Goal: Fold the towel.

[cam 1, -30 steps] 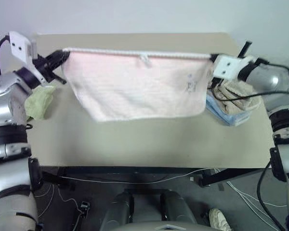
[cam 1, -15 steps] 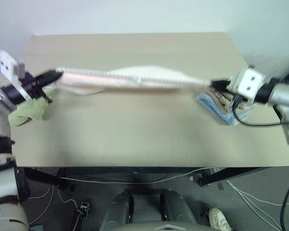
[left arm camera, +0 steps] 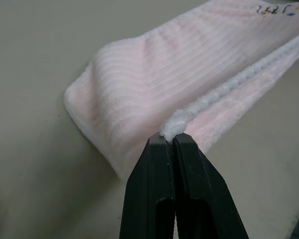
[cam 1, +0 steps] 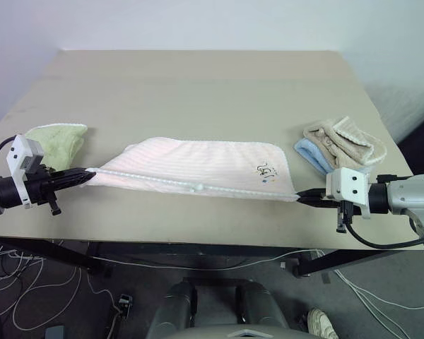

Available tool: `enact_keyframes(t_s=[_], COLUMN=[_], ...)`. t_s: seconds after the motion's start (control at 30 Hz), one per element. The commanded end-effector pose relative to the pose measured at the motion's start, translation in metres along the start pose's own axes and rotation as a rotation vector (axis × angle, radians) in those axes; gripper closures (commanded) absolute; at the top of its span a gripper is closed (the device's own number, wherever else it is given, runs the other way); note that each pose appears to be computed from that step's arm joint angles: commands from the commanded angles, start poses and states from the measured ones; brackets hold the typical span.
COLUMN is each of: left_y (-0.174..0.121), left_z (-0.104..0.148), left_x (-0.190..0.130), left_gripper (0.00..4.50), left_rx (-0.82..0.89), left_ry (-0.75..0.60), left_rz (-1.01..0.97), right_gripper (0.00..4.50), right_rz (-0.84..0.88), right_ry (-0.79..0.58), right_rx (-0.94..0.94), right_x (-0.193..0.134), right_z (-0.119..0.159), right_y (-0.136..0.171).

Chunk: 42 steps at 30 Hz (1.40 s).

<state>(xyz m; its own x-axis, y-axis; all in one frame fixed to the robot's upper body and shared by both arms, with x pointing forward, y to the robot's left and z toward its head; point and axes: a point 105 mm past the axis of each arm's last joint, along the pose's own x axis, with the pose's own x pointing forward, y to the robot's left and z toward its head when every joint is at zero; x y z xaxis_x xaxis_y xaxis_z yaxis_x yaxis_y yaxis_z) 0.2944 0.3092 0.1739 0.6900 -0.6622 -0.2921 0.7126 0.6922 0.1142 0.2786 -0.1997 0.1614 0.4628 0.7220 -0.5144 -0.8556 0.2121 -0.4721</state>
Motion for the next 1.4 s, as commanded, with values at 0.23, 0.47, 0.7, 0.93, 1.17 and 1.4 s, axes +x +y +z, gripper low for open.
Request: enact_keyframes(t_s=[0.23,0.47,0.7,0.93,1.17,1.4], left_y=[0.052,0.073,0.077,0.079,0.09,0.098], left_z=[0.015,0.015,0.015,0.008,0.011,0.018], left_x=[0.052,0.085,0.103,0.103,0.093,0.084], left_gripper=[4.5,4.5,4.5,3.2,0.8,0.0], left_rx=[0.19,0.322,0.363,0.332,0.332,0.281], left_ry=[0.028,0.102,0.127,0.139,0.14,0.072], left_rz=[0.234,0.351,0.395,0.413,0.5,0.589], right_gripper=[4.46,4.46,4.46,3.82,1.51,0.01], right_rz=[-0.265,-0.33,-0.395,-0.349,-0.356,-0.46], right_ry=[0.054,0.13,0.134,0.111,0.076,0.052], right_rx=[-0.085,-0.142,-0.159,-0.151,-0.153,-0.208], right_x=[0.02,0.037,0.046,0.053,0.044,0.02], right_z=[-0.005,-0.022,-0.025,-0.029,-0.025,-0.016], right_y=[-0.08,-0.115,-0.132,-0.123,-0.121,-0.127])
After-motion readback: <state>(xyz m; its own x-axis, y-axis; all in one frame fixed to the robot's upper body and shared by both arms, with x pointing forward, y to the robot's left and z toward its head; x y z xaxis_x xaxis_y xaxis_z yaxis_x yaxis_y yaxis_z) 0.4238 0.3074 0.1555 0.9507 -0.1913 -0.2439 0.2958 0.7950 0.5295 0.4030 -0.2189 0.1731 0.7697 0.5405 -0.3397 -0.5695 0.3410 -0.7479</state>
